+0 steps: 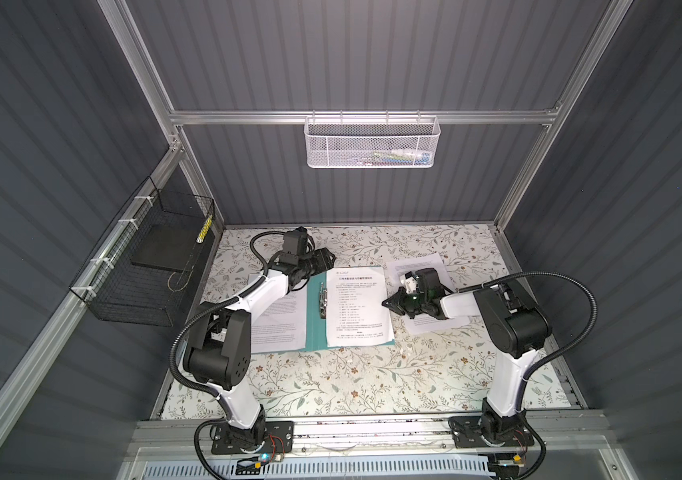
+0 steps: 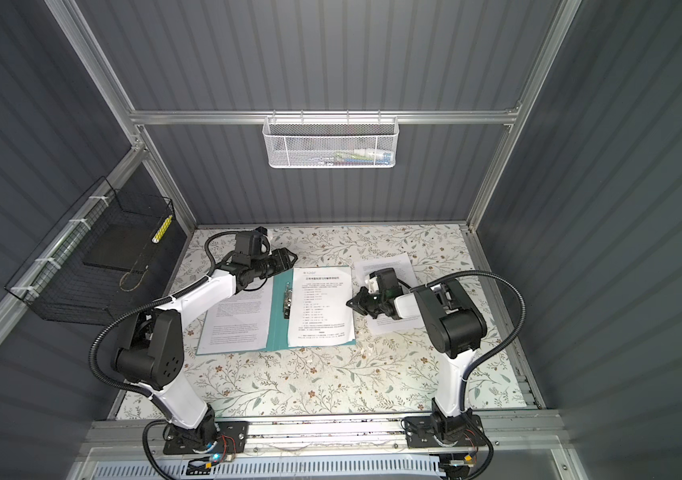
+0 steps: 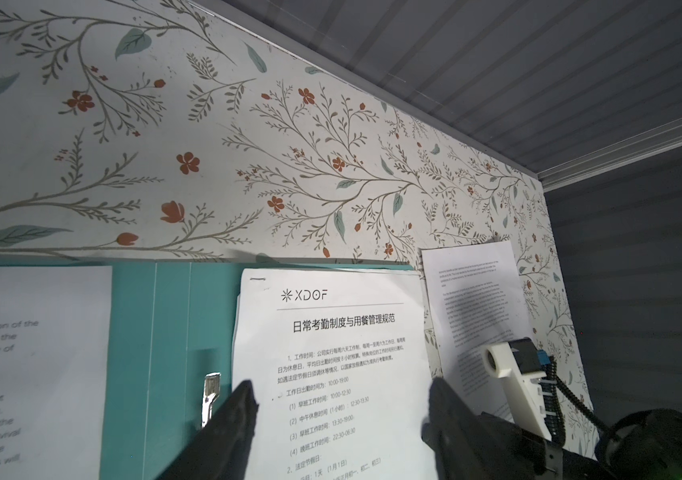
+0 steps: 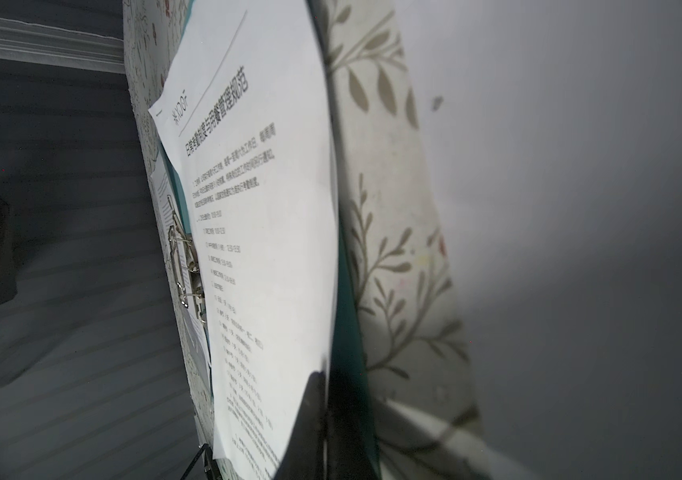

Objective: Put the files into the folder

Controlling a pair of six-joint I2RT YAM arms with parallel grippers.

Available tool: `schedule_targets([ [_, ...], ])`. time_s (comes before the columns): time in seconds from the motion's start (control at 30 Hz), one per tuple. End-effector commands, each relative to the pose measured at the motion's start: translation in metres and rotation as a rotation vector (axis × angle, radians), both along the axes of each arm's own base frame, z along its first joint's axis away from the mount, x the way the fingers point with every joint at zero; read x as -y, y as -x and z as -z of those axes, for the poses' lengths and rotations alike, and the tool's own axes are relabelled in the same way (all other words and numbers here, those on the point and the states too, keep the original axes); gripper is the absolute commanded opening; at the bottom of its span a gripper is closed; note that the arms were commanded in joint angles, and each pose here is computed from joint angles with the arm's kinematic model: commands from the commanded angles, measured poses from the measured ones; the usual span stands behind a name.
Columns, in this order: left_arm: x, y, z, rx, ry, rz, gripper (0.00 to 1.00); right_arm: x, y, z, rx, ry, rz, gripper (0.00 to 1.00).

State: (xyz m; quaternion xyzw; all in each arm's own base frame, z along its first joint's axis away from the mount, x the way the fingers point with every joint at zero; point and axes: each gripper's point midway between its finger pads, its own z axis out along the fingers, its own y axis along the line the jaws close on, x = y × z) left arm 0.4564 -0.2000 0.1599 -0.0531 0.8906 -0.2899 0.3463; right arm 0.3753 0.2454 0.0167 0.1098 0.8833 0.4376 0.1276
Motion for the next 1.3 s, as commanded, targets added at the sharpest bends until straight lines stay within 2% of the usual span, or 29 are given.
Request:
schedule_targets([
  [0.0, 0.008, -0.004, -0.005, 0.001, 0.014, 0.015, 0.67, -0.003, 0.001, 0.007, -0.018, 0.009, -0.020, 0.00],
  [0.47, 0.011, -0.004, 0.001, -0.011, 0.009, 0.022, 0.67, -0.017, 0.000, -0.008, -0.002, 0.004, -0.065, 0.01],
  [0.67, 0.009, -0.006, 0.002, -0.008, 0.002, 0.019, 0.73, -0.010, 0.001, -0.032, 0.006, 0.036, -0.025, 0.46],
  [0.7, 0.011, -0.006, 0.002, -0.006, 0.000, 0.020, 0.74, -0.007, 0.001, -0.040, 0.020, 0.053, -0.014, 0.50],
  [0.8, 0.015, -0.009, 0.001, 0.007, 0.005, 0.029, 0.75, 0.010, -0.001, -0.070, 0.086, 0.108, 0.029, 0.53],
  [0.93, 0.048, -0.018, 0.010, 0.020, -0.011, 0.098, 0.75, 0.049, -0.009, -0.107, 0.153, 0.169, 0.118, 0.54],
  [1.07, 0.107, -0.032, 0.025, 0.034, -0.025, 0.199, 0.74, 0.098, -0.020, -0.117, 0.173, 0.284, 0.200, 0.54],
  [1.27, 0.170, -0.055, 0.061, 0.012, 0.019, 0.268, 0.71, 0.150, -0.023, -0.108, 0.138, 0.268, 0.305, 0.53],
])
